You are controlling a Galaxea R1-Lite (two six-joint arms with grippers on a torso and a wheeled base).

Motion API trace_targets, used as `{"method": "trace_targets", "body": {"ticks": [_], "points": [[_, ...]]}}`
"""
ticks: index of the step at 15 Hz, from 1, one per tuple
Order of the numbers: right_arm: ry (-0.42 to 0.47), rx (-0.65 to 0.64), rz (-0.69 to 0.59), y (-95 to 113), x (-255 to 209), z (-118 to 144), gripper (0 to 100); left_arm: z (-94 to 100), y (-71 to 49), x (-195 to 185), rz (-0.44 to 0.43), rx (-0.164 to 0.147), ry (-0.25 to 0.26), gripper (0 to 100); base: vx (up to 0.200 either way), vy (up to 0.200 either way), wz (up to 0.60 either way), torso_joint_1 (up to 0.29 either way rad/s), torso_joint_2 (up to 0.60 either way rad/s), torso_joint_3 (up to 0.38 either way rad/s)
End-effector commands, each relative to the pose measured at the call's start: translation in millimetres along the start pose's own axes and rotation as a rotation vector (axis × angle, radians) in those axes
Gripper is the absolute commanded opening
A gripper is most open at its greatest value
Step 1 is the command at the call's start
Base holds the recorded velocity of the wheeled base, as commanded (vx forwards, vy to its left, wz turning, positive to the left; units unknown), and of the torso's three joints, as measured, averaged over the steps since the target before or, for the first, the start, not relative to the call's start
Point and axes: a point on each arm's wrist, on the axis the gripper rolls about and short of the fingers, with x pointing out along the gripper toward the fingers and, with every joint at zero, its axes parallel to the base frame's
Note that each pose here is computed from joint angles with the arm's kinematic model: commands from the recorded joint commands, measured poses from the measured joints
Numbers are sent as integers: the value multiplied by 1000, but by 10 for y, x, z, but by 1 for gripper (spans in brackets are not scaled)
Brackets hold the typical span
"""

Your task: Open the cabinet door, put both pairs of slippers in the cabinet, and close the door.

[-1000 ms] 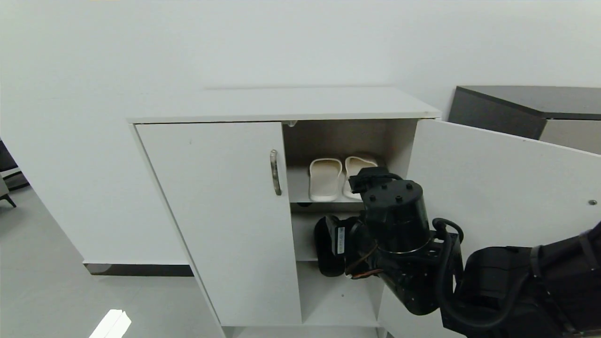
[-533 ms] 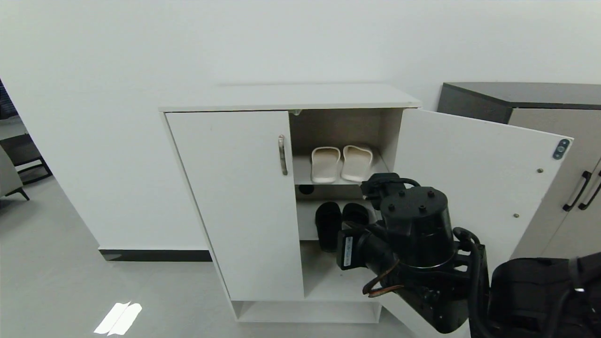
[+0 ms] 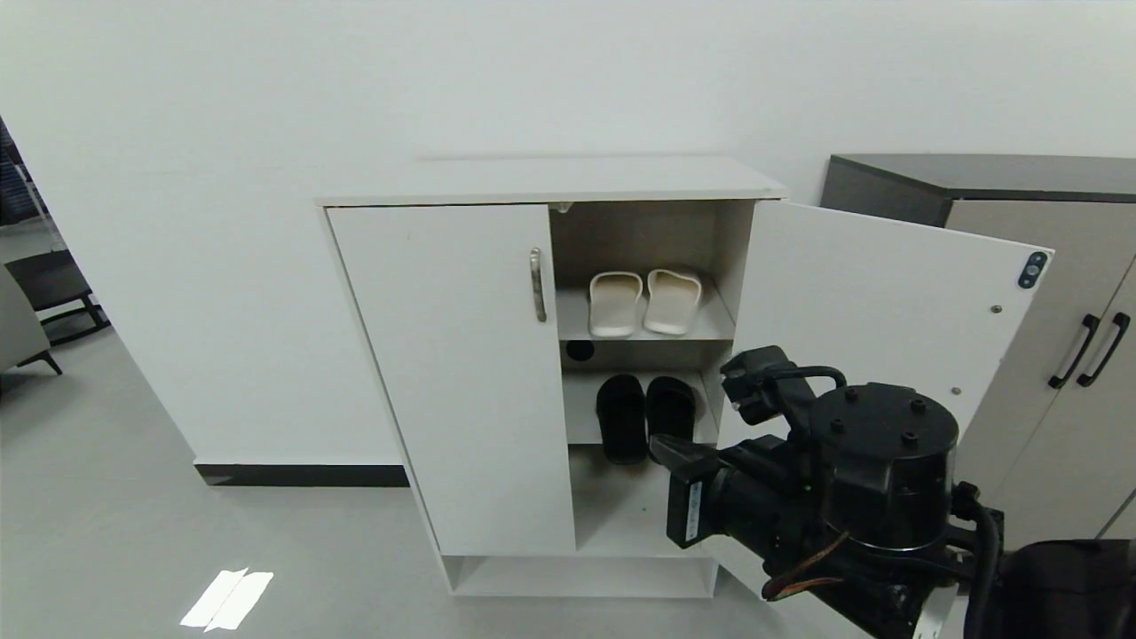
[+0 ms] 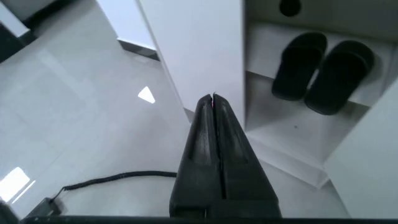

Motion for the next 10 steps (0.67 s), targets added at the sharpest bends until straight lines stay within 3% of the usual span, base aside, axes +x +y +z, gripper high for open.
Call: {"method": "trace_targets", "body": {"ticks": [1, 10], "points": [[21, -13, -8, -15, 16, -60, 0, 0, 0, 0, 0, 0, 0, 0, 0, 0, 0, 0, 0, 0], [59, -57, -16, -46, 19, -169, 0, 0, 0, 0, 1, -3, 0, 0, 0, 0, 0, 0, 0, 0]]}}
